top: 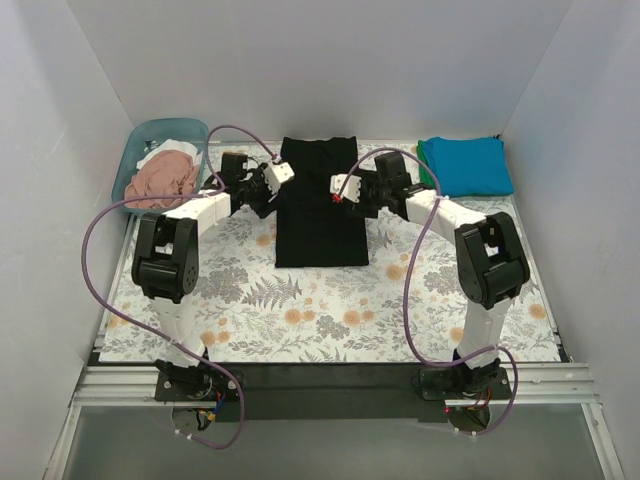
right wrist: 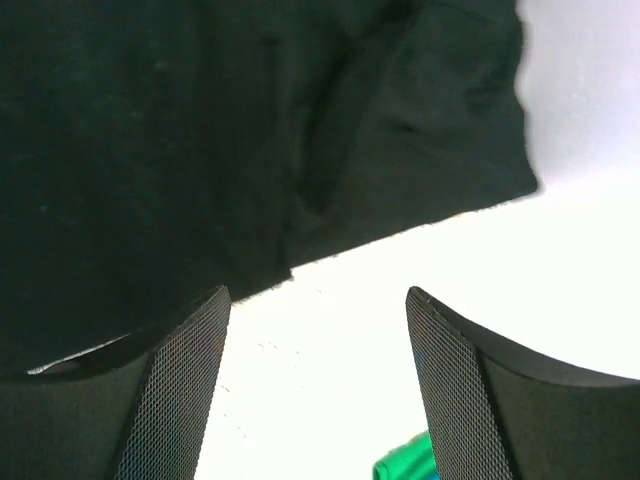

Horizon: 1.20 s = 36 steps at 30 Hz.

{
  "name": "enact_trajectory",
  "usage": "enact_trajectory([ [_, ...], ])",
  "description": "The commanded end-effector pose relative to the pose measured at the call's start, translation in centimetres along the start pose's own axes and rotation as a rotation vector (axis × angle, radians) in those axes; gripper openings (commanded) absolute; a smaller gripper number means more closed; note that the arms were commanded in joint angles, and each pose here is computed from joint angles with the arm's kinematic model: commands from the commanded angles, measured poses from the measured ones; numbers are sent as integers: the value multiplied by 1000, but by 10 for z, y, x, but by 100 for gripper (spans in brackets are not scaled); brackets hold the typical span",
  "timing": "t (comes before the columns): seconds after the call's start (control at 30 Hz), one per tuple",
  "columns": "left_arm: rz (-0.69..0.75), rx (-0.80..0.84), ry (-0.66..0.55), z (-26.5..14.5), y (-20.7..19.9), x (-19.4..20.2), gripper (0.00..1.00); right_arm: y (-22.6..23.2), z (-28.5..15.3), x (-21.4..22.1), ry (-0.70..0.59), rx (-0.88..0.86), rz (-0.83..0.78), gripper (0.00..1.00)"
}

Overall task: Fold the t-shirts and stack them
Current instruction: Fold the tshirt

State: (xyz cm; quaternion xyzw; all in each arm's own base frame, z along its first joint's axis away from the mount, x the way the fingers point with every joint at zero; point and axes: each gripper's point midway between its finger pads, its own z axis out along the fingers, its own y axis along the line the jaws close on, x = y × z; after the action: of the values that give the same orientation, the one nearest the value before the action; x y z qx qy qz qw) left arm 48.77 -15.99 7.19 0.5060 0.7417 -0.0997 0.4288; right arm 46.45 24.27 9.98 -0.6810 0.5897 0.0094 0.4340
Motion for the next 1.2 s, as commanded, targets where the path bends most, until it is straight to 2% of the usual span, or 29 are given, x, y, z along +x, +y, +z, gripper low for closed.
enact_trajectory([
  [0.0, 1, -122, -111, -45, 28, -48, 59, -55, -47, -34, -60, 183, 0, 77],
  [0.03, -22, -80, -92, -49, 11, -38, 59, -46, -53, -36, -60, 157, 12, 75],
  [0.07, -11, -77, -116, -67, 5, -49, 58, -37, -60, -42, -88, 126, 28, 73],
  [0.2, -17, 84, -131, -89, -60, -37, 48, 15, -84, -63, -122, -5, 65, 58],
  [0.23, -24, 102, -122, -89, -73, -32, 45, 37, -81, -58, -110, -53, 78, 53],
  [0.33, -19, 157, -93, -91, -110, -15, 44, 81, -80, -63, -105, -139, 70, 46],
  [0.4, -9, 194, -81, -91, -132, -6, 44, 102, -76, -67, -106, -186, 67, 44],
  [0.6, 24, 212, -37, -76, -154, 10, 45, 141, -56, -52, -46, -284, 95, 41],
  [1.17, 110, 237, 39, -54, -172, 48, 45, 183, -44, -19, 17, -354, 92, 39],
])
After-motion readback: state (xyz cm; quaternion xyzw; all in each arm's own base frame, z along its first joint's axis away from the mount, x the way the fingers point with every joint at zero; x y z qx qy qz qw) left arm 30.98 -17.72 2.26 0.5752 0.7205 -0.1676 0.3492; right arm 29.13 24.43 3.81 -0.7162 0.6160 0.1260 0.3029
